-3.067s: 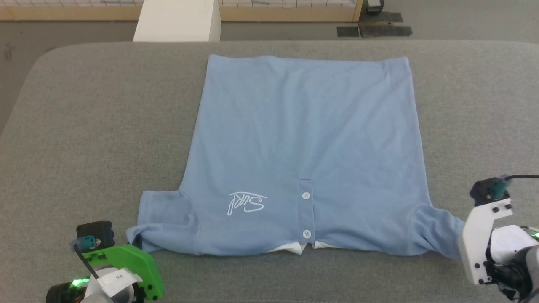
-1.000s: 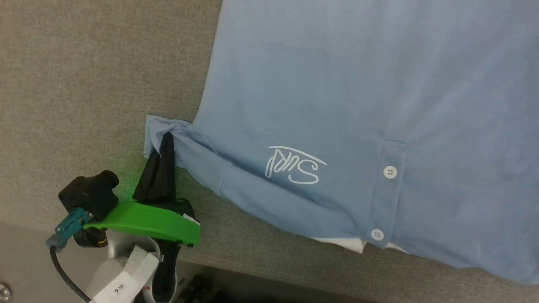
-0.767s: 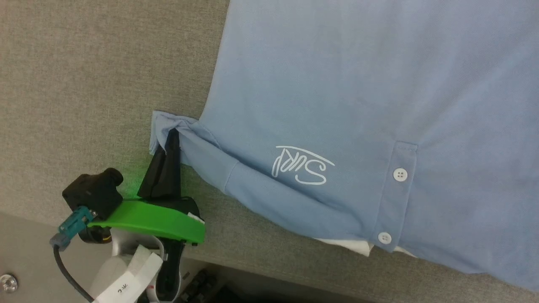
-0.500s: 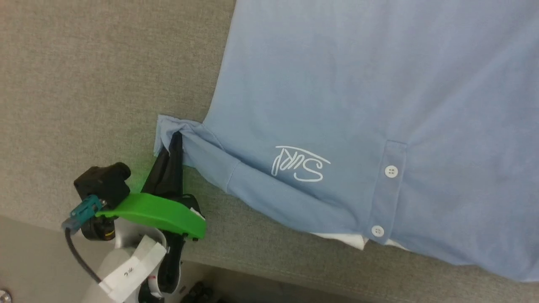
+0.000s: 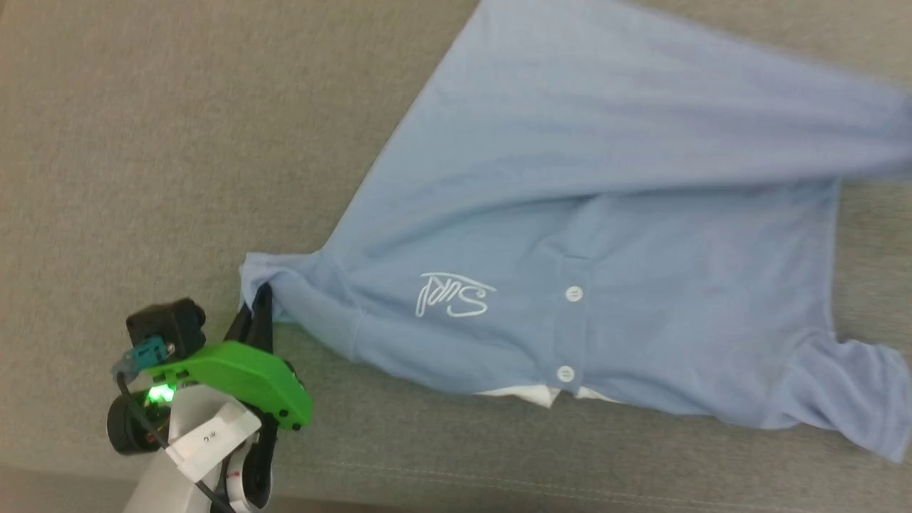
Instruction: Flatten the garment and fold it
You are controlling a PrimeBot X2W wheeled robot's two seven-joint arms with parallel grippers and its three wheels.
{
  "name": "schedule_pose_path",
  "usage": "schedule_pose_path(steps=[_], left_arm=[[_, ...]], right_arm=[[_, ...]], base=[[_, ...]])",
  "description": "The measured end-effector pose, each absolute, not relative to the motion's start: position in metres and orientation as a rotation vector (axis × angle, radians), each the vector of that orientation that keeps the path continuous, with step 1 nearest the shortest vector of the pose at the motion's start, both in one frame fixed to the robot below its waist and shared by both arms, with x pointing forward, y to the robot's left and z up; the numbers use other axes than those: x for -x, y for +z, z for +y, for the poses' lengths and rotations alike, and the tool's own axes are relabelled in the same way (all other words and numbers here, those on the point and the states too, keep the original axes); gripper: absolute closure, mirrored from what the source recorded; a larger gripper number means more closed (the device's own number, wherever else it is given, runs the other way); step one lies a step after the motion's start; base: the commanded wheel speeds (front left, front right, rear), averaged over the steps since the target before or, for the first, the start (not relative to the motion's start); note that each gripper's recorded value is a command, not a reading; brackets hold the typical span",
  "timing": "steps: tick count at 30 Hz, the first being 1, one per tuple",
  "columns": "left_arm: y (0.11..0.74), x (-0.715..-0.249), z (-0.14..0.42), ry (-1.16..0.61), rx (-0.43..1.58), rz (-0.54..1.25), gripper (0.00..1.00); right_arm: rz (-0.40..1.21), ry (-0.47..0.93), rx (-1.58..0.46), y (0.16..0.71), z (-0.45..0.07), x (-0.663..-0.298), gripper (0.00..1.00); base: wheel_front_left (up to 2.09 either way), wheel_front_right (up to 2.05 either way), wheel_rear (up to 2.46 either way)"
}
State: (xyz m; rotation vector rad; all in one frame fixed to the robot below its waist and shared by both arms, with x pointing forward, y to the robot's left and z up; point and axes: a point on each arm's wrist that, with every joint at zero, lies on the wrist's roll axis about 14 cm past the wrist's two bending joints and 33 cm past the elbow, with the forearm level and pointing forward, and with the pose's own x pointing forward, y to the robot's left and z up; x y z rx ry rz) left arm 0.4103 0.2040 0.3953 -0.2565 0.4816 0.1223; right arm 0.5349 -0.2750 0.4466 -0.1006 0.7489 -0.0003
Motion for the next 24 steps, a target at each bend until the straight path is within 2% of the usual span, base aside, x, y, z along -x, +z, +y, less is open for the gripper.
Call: schedule_pose_path(steps=[6,11,14,17,18,19,21,24], left_arm=[[0.412,-0.409,0.181,0.057,0.278,0.456,1.00],[0.423,-0.411,0.163,0.003,0.287,0.436,1.00],[0.425,-0.410,0.158,-0.014,0.286,0.435,1.00],[0.426,-0.408,0.156,-0.022,0.287,0.436,1.00],[0.426,-0.407,0.156,-0.021,0.287,0.436,1.00],[0.427,-0.406,0.156,-0.023,0.287,0.436,1.00],[0.429,-0.405,0.156,-0.024,0.286,0.430,1.00],[0.432,-0.404,0.159,-0.016,0.287,0.419,1.00]], right_arm=[[0.902,-0.031,0.001,0.411,-0.285,-0.422,1.00],[1.047,0.007,-0.102,0.379,-0.258,-0.346,1.00],[1.101,0.039,-0.148,0.369,-0.242,-0.321,1.00],[1.077,0.036,-0.165,0.373,-0.241,-0.319,1.00],[1.049,0.028,-0.172,0.378,-0.243,-0.322,0.53],[1.010,0.017,-0.179,0.384,-0.246,-0.327,0.00],[0.905,-0.008,-0.189,0.402,-0.254,-0.341,0.00],[0.665,-0.036,-0.226,0.448,-0.265,-0.374,0.00]], base=[[0.00,0.00,0.00],[0.00,0.00,0.00],[0.00,0.00,0.00],[0.00,0.00,0.00],[0.00,0.00,0.00],[0.00,0.00,0.00],[0.00,0.00,0.00],[0.00,0.00,0.00]])
